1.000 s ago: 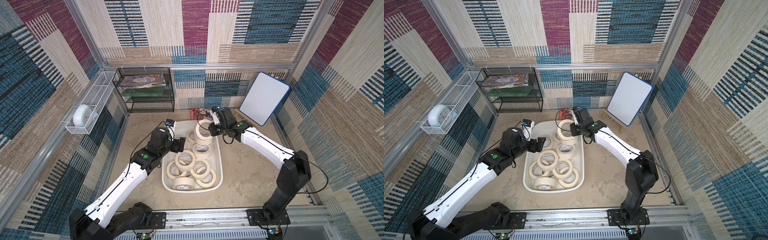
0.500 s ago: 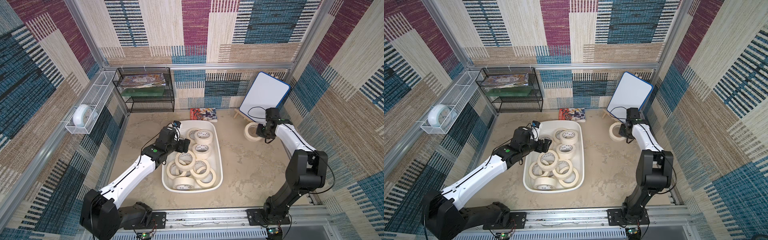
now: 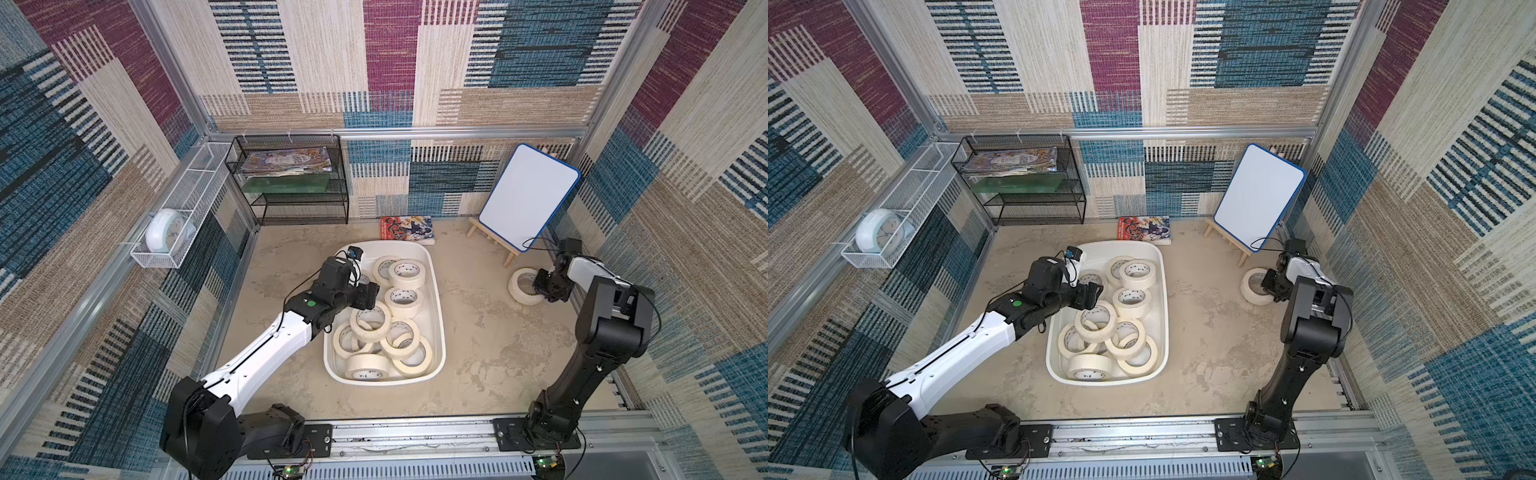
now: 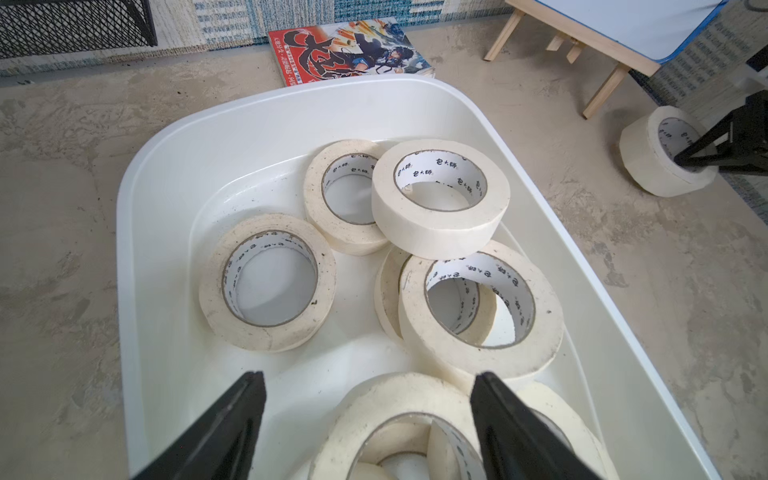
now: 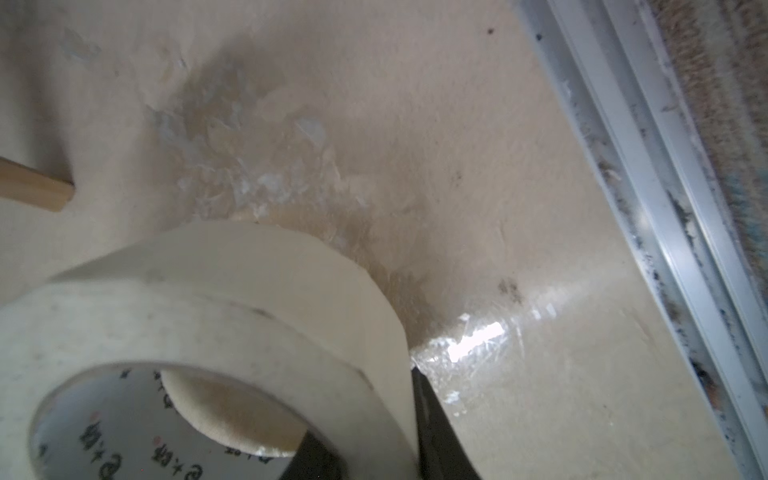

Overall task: Take out the art tape in the storage box
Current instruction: Place the art tape at the center of the board.

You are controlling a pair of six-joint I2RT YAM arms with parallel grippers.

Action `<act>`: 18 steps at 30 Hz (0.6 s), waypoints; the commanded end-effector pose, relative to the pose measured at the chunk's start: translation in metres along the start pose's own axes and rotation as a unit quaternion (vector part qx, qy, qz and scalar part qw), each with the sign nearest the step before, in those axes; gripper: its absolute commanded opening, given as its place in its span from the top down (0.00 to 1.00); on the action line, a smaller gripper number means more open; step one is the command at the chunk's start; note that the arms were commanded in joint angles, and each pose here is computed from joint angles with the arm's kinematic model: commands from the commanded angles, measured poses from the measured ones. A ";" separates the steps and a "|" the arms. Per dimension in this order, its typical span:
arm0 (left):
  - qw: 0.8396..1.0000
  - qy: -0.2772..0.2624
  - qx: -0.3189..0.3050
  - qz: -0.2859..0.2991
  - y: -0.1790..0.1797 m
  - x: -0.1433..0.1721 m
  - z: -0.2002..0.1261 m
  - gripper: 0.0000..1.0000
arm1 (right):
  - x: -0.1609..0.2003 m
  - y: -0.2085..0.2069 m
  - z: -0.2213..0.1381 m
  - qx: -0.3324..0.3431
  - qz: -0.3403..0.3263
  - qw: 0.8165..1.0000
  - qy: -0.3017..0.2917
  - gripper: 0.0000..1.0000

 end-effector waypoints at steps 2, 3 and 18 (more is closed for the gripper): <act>1.000 0.006 0.002 -0.001 0.000 0.003 0.003 0.17 | -0.007 -0.003 0.003 0.006 0.002 1.000 -0.026 1.00; 1.000 0.008 0.002 -0.001 0.000 0.004 0.004 0.17 | -0.006 -0.004 0.002 0.010 0.000 1.000 -0.026 0.93; 1.000 0.018 0.012 0.000 -0.008 -0.007 0.025 0.16 | -0.003 0.032 -0.070 0.016 -0.043 0.989 -0.139 0.27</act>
Point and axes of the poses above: each gripper's point midway between its finger pads, its own z axis out along the fingers, its own y axis along the line the jaws close on, x = y × z, the point moved 3 cm from there along -z, back along the fingers, and after that the axes turned 7 degrees about -z, right-handed, at the moved point
